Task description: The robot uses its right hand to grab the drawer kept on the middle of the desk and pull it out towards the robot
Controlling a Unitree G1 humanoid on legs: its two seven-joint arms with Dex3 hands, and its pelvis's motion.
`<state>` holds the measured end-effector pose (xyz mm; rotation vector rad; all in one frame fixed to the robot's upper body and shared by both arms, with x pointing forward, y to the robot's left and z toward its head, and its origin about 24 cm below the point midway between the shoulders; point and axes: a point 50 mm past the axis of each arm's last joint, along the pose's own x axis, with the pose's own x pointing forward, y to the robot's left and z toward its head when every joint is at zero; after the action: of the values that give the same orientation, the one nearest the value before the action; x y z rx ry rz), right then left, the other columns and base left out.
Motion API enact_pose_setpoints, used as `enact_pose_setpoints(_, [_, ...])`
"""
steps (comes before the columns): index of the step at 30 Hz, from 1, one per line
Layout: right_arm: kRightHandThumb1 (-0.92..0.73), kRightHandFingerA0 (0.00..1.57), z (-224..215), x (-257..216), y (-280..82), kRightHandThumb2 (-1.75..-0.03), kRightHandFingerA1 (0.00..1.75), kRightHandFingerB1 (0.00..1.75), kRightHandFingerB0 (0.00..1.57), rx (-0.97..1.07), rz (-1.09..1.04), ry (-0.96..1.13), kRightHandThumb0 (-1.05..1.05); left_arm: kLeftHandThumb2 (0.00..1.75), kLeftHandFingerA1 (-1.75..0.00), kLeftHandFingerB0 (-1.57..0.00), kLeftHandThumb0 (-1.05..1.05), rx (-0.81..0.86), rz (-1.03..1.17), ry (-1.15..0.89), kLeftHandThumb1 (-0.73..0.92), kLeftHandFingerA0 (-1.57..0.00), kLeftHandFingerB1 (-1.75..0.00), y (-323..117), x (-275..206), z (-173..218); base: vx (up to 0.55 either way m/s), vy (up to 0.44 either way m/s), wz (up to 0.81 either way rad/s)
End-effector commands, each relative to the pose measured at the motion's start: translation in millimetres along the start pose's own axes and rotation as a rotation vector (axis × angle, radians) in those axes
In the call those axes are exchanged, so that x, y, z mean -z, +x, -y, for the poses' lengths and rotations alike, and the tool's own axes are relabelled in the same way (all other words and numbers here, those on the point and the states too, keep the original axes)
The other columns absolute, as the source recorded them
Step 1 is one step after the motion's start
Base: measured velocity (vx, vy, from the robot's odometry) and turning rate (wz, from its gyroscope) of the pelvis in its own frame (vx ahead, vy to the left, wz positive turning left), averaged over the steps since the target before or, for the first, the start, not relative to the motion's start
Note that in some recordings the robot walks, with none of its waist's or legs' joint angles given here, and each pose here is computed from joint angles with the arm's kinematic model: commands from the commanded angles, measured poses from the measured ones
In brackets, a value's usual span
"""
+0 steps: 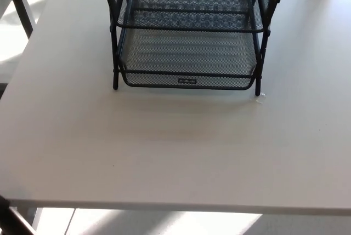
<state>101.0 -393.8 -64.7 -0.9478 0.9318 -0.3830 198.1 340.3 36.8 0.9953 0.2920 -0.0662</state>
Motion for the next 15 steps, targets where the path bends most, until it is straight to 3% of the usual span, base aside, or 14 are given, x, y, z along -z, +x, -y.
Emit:
enact_pose_setpoints(1, [-0.62,0.45,55,0,4,-0.59,0.50,0.35,0.36,0.319,0.106,-0.108,-0.67,0.57,-0.87,-0.81,-0.29,0.091,0.361,0.304,0.56,-0.80,-0.56,-9,-50,-28,0.00,0.000,0.00])
enact_pose_setpoints(2, [-0.59,0.62,57,1,3,-0.58,0.91,0.37,0.39,0.334,0.112,-0.123,-0.68,0.57,-0.87,-0.82,-0.29,0.088,0.366,0.306,0.56,-0.80,-0.57,-9,-50,-28,0.00,0.000,0.00])
enact_pose_setpoints(4, [-0.59,0.67,60,3,4,-0.59,0.94,0.37,0.36,0.328,0.100,-0.142,-0.70,0.57,-0.88,-0.82,-0.29,0.088,0.373,0.311,0.56,-0.80,-0.56,-9,-52,-28,0.00,0.000,0.00])
enact_pose_setpoints(5, [-0.46,0.68,64,7,5,-0.83,0.93,0.47,0.23,0.286,0.071,-0.150,-0.72,0.57,-0.88,-0.82,-0.30,0.092,0.361,0.305,0.56,-0.79,-0.57,-9,-52,-28,0.00,0.000,0.00])
enact_pose_setpoints(6, [-0.59,0.64,69,13,5,-0.58,0.89,0.34,0.24,0.230,0.030,-0.169,-0.72,0.57,-0.87,-0.82,-0.29,0.093,0.362,0.312,0.56,-0.80,-0.56,-8,-53,-29,0.00,0.000,0.00])
enact_pose_setpoints(7, [-0.46,0.71,74,17,5,-0.82,0.89,0.43,0.18,0.202,0.015,-0.193,-0.74,0.57,-0.87,-0.82,-0.29,0.093,0.366,0.313,0.56,-0.79,-0.55,-8,-54,-29,0.00,0.000,0.00])
enact_pose_setpoints(9, [-0.46,0.71,75,17,5,-0.82,0.89,0.43,0.18,0.195,0.015,-0.200,-0.74,0.57,-0.87,-0.82,-0.29,0.093,0.368,0.314,0.56,-0.79,-0.55,-8,-54,-30,0.00,0.000,0.00])
enact_pose_setpoints(10, [-0.47,0.65,80,19,5,-0.67,0.70,0.35,0.22,0.188,-0.007,-0.204,-0.79,0.57,-0.87,-0.81,-0.29,0.091,0.369,0.315,0.56,-0.79,-0.56,-8,-54,-30,0.00,0.000,0.00])
enact_pose_setpoints(11, [-0.54,0.63,89,23,4,-0.58,0.64,0.30,0.26,0.180,-0.041,-0.193,-0.71,0.56,-0.87,-0.82,-0.28,0.090,0.371,0.317,0.56,-0.79,-0.56,-8,-53,-30,0.00,0.000,0.00])
enact_pose_setpoints(14, [-0.56,0.59,104,28,1,-0.58,0.61,0.30,0.25,0.206,-0.048,-0.125,-0.68,0.57,-0.87,-0.82,-0.28,0.088,0.379,0.324,0.55,-0.78,-0.58,-8,-54,-30,0.00,0.000,0.00])
enact_pose_setpoints(15, [-0.56,0.66,110,29,-1,-0.58,0.76,0.31,0.25,0.225,-0.035,-0.104,-0.68,0.57,-0.87,-0.82,-0.28,0.091,0.382,0.329,0.56,-0.78,-0.58,-8,-53,-30,0.00,0.000,0.00])
